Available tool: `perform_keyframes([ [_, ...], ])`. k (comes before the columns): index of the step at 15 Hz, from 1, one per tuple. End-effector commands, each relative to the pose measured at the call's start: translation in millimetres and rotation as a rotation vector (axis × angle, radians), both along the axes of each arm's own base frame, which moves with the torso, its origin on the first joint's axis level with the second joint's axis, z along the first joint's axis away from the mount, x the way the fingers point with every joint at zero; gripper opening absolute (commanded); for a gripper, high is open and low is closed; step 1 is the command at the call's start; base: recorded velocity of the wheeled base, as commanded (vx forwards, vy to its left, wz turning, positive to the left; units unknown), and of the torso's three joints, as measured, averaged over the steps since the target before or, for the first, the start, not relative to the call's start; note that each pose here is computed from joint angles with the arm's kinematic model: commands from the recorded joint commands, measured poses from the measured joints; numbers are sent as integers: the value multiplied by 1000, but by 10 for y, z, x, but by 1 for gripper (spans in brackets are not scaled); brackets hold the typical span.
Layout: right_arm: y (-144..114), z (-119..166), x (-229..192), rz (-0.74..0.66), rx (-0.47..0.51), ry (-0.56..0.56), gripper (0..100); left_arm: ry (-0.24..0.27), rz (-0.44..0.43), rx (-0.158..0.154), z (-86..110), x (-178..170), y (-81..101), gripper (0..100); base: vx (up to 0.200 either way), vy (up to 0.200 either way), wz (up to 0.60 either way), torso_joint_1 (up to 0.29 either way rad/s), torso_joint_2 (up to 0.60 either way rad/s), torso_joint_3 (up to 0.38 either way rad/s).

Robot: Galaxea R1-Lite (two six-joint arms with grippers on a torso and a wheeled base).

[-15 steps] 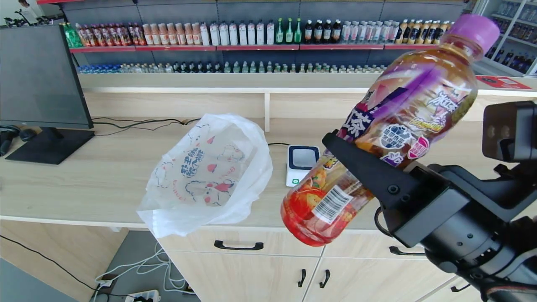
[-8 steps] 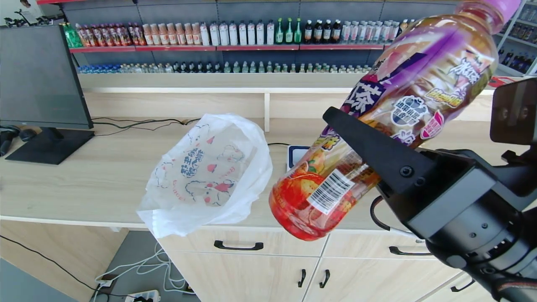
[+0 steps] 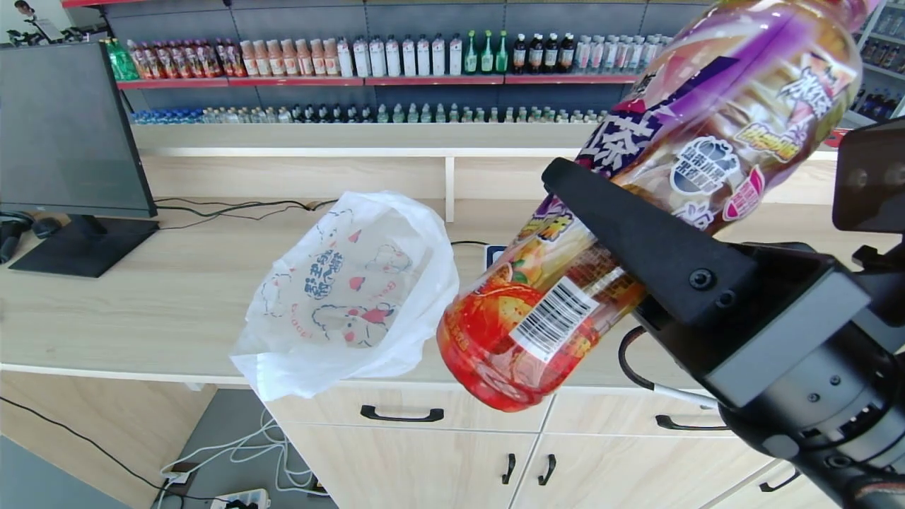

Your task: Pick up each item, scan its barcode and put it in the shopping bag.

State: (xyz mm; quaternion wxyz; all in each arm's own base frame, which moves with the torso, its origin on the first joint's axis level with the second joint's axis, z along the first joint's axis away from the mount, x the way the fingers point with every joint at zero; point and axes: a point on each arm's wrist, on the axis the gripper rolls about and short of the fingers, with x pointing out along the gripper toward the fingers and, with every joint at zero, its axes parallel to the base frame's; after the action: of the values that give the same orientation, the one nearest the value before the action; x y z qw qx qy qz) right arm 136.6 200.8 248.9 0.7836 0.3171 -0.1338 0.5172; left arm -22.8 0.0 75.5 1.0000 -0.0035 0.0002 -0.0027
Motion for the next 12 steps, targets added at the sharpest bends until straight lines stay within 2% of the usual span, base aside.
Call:
perform_keyframes([
  [1, 15, 14, -11, 7, 6, -3, 0, 0, 1, -1, 0, 0, 0, 100, 0, 0, 0, 0, 0, 0],
  [12, 37, 6, 18, 0, 3, -1, 0, -2, 1, -1, 4, -1, 0, 100, 0, 0, 0, 0, 0, 0],
])
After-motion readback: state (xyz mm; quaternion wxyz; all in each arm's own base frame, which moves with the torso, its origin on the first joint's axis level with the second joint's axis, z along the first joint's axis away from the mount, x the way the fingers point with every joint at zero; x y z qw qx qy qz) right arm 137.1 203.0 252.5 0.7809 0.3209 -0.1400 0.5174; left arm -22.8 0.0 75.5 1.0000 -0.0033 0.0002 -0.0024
